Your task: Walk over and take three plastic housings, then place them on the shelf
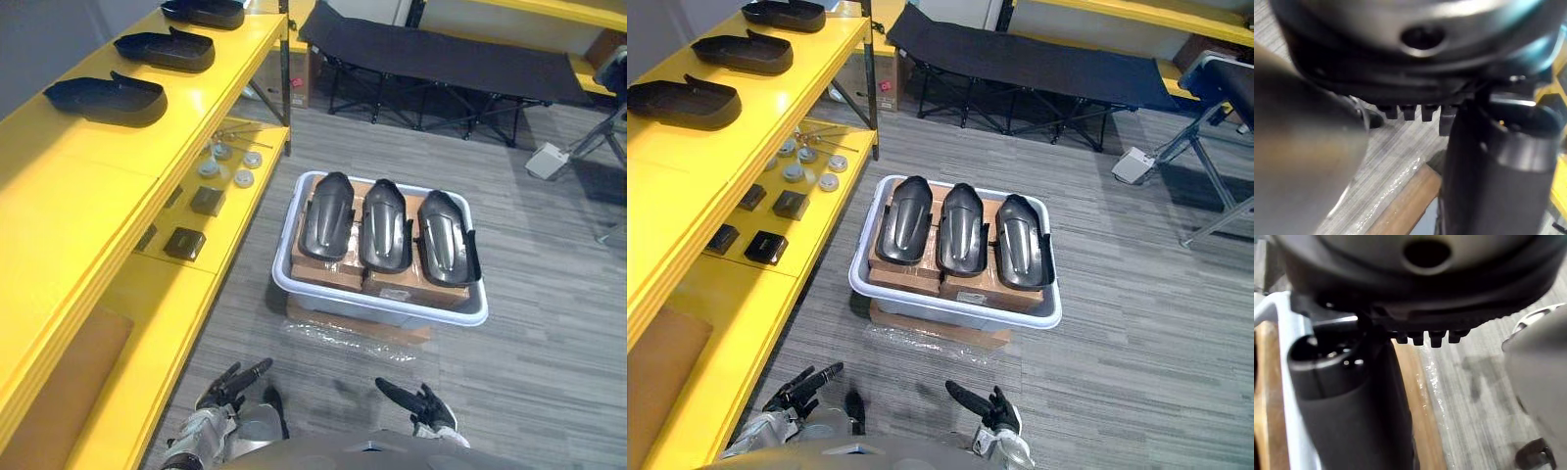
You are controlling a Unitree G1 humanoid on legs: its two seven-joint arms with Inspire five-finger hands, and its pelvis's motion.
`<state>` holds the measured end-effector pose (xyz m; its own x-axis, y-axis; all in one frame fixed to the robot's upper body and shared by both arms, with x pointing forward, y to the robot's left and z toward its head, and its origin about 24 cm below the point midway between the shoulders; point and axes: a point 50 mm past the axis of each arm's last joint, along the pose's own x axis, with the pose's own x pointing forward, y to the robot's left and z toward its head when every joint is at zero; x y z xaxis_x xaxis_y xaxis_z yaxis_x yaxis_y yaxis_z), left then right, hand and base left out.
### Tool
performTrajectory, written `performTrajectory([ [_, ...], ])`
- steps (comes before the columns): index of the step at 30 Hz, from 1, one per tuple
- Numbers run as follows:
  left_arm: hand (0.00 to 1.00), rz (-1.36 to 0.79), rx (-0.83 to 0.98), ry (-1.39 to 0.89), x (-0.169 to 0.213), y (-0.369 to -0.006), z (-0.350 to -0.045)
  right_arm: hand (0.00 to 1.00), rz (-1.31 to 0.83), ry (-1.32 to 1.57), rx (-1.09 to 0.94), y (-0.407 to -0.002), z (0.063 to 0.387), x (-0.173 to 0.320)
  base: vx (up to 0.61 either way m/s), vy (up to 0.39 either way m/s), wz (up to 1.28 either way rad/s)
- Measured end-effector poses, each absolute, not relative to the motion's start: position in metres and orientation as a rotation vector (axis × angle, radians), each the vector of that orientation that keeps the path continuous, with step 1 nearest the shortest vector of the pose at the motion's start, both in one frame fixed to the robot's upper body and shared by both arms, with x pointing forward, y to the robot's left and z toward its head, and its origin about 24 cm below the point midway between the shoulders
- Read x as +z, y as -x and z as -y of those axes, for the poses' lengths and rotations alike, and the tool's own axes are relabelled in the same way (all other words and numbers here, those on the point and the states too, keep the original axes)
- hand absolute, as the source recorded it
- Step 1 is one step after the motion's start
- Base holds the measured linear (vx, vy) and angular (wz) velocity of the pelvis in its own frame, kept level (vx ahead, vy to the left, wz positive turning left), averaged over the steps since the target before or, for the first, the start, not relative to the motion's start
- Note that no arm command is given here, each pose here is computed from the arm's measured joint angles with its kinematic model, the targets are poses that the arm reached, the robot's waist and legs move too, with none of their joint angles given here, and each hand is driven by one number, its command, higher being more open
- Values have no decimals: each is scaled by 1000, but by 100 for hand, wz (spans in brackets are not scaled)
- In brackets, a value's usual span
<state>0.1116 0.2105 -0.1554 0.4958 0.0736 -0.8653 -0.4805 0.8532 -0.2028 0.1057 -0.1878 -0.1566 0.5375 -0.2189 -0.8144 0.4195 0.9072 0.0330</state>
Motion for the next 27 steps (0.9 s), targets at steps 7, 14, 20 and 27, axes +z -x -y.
performTrajectory([
  [7, 100, -1048, 376, 480, -158, -99, -215, 100, -790, -179, -272, -135, 177, -141, 82, 15, -18],
  [14, 100, -1028, 491, 567, -161, -84, -219, 100, -741, -130, -171, -152, 178, -129, -84, -194, -5],
  [20, 100, -1053, 469, 572, -165, -60, -211, 100, -611, -59, -264, -154, 207, -100, -91, -81, 7],
  [27, 100, -1067, 451, 462, -161, -55, -230, 100, -326, -103, -314, -186, 226, -50, 40, 32, -22],
])
